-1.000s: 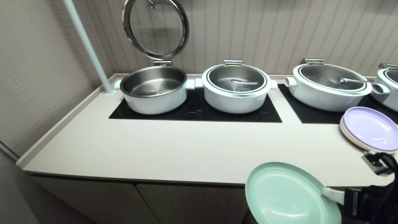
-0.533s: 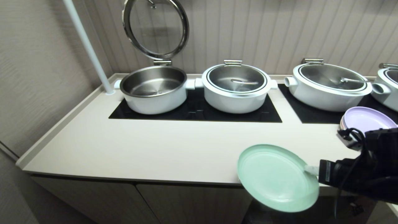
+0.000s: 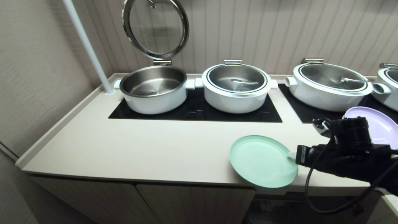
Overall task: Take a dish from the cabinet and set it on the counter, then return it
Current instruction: Place it on the table
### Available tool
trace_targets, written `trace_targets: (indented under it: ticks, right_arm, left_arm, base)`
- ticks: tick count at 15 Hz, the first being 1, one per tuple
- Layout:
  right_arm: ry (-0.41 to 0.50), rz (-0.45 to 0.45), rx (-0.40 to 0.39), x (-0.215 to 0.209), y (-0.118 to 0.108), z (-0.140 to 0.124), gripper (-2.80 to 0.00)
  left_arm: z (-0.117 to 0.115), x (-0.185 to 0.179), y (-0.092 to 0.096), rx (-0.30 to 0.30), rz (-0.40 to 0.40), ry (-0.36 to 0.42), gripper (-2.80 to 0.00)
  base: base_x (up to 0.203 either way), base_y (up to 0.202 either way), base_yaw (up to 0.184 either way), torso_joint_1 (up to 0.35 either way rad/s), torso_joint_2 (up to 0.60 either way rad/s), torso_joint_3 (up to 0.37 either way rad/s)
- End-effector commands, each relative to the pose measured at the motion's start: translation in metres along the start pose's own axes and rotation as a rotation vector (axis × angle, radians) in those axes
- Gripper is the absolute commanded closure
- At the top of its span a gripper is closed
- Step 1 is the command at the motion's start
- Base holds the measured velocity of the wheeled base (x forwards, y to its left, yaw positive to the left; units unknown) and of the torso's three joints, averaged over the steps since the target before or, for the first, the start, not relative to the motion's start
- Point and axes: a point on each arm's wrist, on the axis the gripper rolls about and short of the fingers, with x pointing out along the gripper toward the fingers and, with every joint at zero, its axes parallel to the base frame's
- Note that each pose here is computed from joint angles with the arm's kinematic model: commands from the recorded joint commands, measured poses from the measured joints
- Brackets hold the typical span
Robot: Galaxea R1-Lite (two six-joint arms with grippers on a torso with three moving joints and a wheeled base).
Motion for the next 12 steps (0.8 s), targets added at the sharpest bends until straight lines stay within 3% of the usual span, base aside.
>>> trace_targets:
  ticks: [1,12]
  right_arm:
    - [0.021,-0.006,0.004,0.018,-0.004,-0.005,0.0]
    - [-0.001,-0.001,0.003,0.055,-0.001,0.009,0.0]
  left_arm:
    - [0.0,0.0,0.0,-0.001,0.001,0.0,0.0]
    - [0.0,0.0,0.0,-0.001,0.0,0.0,0.0]
  base:
    - [0.0,0.0,0.0,0.0,0.0,0.0]
    - [0.0,0.0,0.0,0.0,0.0,0.0]
